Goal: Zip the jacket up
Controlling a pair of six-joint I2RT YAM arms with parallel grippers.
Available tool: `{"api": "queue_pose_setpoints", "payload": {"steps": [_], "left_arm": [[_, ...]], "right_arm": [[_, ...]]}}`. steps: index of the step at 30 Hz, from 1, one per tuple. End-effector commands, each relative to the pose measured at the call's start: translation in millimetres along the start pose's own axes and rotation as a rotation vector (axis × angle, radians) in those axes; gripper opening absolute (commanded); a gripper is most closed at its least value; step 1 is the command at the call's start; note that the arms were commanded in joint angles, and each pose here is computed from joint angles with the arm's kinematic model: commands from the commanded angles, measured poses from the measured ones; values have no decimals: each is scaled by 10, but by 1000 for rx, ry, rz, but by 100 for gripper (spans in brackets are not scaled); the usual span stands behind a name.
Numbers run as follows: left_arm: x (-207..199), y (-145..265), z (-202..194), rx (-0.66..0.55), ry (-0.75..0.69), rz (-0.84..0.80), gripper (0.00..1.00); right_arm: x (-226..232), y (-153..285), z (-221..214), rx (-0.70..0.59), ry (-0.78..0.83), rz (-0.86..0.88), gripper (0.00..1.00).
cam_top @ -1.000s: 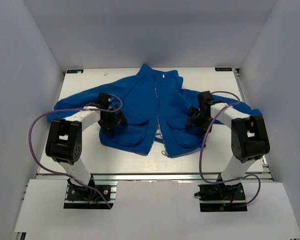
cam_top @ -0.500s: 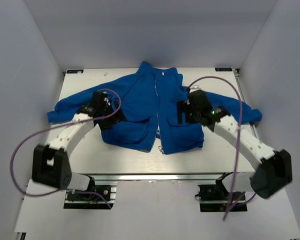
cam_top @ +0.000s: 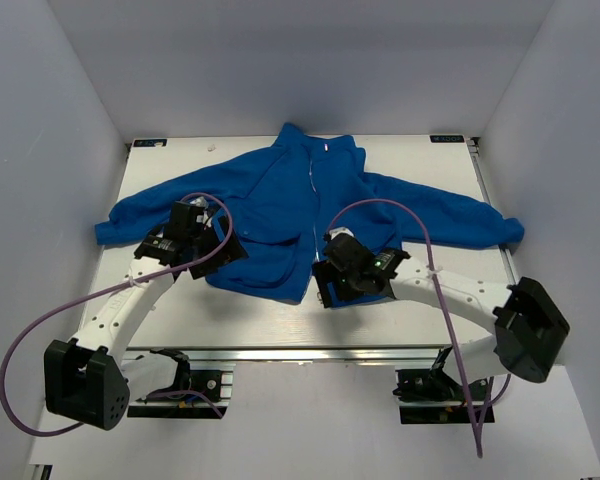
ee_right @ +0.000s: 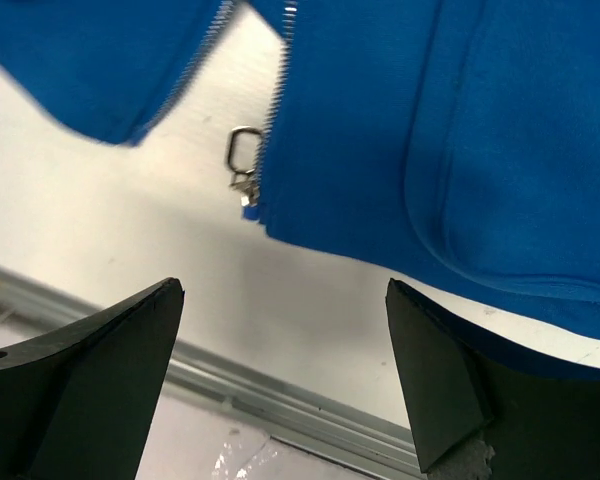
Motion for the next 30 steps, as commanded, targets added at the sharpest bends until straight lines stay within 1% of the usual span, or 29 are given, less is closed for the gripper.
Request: {"api": "queue_pose_setpoints", "payload": {"steps": [1, 8, 13, 17, 30], "left_arm": [[15, 45, -24, -9, -17, -6, 98], [35, 28, -61, -6, -22, -8, 98], [32, 18, -74, -2, -23, -15, 98], [47, 14, -68, -7, -24, -8, 98], [90, -38, -109, 14, -23, 11, 98]], "right_arm": [[-35, -126, 87, -43, -71, -68, 87], [-117, -350, -82, 30, -73, -131, 88], [-111, -403, -28, 3, -91, -145, 88], [-152, -448, 10, -20, -114, -185, 84], [-222, -675, -162, 55, -85, -230, 79]]}}
Point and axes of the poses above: each gripper's point midway between its finger pads, its own y axis back along the fingers, its own x axis along the line the jaws close on, z = x × y, the point moved 2 cm from there along y, back along the fingers, and after that the axes turned 6 degrees about -y, right-handed, at the moved point
